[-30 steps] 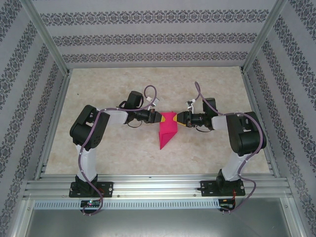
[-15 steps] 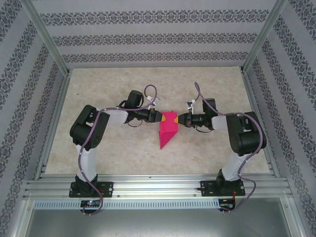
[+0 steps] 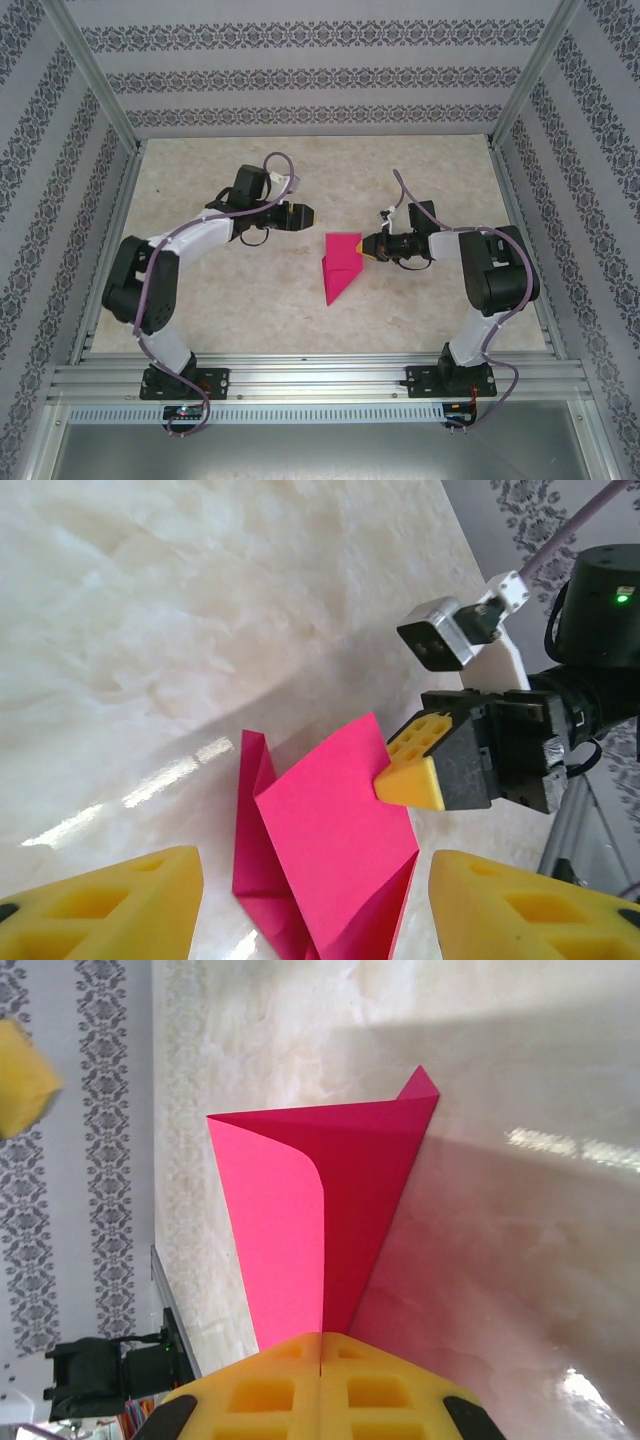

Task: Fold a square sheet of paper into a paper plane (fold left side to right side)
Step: Fold the wing for the fifth time at the center of the table.

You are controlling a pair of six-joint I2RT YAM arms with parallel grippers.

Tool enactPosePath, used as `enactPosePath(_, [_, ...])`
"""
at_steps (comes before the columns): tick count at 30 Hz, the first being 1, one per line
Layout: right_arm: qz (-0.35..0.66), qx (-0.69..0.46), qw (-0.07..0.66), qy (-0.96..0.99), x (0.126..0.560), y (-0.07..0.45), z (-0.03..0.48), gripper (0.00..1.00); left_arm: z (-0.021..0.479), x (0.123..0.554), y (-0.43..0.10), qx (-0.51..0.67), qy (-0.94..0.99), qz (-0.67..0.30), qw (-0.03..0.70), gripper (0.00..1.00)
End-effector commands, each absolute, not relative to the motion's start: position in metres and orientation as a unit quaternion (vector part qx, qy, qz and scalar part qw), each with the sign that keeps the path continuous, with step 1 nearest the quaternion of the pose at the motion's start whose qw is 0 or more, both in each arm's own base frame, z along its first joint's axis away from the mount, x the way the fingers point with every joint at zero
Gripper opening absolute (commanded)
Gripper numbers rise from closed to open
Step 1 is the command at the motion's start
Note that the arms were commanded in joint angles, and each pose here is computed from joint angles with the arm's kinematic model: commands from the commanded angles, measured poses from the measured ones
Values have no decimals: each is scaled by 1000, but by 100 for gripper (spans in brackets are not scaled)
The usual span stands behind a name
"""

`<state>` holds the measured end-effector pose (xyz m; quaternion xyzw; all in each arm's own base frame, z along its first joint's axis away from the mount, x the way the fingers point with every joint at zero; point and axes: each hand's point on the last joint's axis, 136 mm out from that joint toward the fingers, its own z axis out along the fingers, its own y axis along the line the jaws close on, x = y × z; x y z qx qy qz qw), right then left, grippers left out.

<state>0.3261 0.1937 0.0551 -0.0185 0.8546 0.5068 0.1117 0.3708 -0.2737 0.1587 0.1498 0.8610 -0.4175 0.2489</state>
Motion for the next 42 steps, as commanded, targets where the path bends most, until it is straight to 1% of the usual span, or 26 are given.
enactPosePath(1, [485,7,105,868,332,188,54,0,178,351,-266,178,878,-353,271,61])
enactPosePath(5, [474,37,89,875,334,185,50,0,186,310,-290,225,878,-336,256,60])
enactPosePath(9, [479,45,86,872,336,187,55,0,177,271,-330,257,873,-352,220,60])
enactPosePath(14, [474,50,81,875,337,187,56,0,157,244,-370,280,873,-354,182,60])
enactPosePath(18, [471,54,77,877,338,187,55,0,133,242,-382,280,885,-333,164,62])
enactPosePath(26, [466,63,62,880,337,187,49,0,85,245,-379,279,908,-279,139,63])
enactPosePath(42, [455,70,43,887,334,191,42,0,43,253,-372,277,928,-210,135,66])
